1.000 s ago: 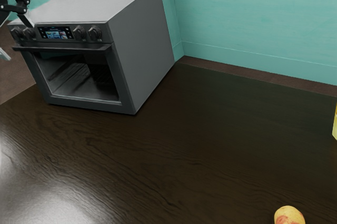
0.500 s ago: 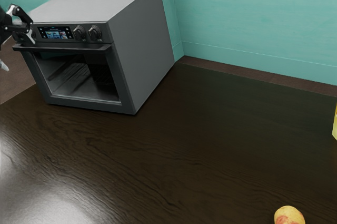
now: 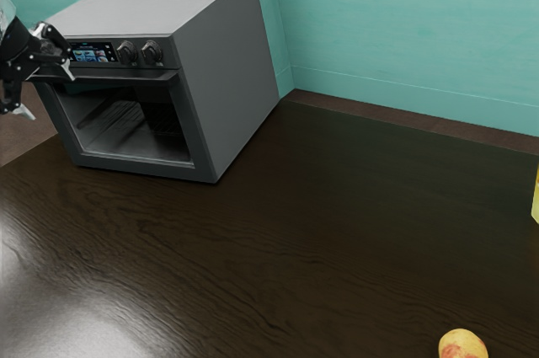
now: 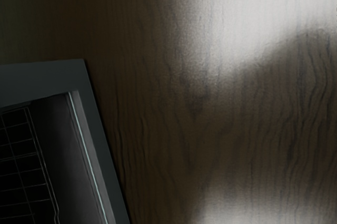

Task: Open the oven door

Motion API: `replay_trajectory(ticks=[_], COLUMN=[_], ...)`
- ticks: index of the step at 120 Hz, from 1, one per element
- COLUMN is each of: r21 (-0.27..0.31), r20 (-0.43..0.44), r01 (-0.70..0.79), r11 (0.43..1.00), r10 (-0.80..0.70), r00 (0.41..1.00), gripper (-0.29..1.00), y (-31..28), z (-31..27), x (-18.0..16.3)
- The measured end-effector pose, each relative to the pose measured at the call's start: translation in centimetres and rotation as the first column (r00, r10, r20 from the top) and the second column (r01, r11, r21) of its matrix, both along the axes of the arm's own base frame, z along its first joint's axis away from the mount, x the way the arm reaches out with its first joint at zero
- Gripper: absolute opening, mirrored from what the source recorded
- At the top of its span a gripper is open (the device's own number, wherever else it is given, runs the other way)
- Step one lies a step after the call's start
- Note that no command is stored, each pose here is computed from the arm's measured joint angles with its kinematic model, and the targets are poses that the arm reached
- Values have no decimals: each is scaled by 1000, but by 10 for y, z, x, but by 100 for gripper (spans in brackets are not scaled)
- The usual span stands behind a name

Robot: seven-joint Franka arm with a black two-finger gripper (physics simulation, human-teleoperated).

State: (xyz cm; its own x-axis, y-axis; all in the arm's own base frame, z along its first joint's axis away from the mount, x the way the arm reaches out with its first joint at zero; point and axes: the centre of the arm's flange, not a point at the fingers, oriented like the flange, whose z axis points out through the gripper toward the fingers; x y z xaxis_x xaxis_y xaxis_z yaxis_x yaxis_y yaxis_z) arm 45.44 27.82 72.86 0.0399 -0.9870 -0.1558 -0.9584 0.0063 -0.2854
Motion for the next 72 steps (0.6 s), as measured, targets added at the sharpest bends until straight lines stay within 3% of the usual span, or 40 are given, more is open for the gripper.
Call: replay_trajectory(ticks=[72], r21=[10], r20=[2], r01=[47], r11=[999], r10=[-47], r00=[999], gripper=[70], y=[-3], z=[1], x=[3])
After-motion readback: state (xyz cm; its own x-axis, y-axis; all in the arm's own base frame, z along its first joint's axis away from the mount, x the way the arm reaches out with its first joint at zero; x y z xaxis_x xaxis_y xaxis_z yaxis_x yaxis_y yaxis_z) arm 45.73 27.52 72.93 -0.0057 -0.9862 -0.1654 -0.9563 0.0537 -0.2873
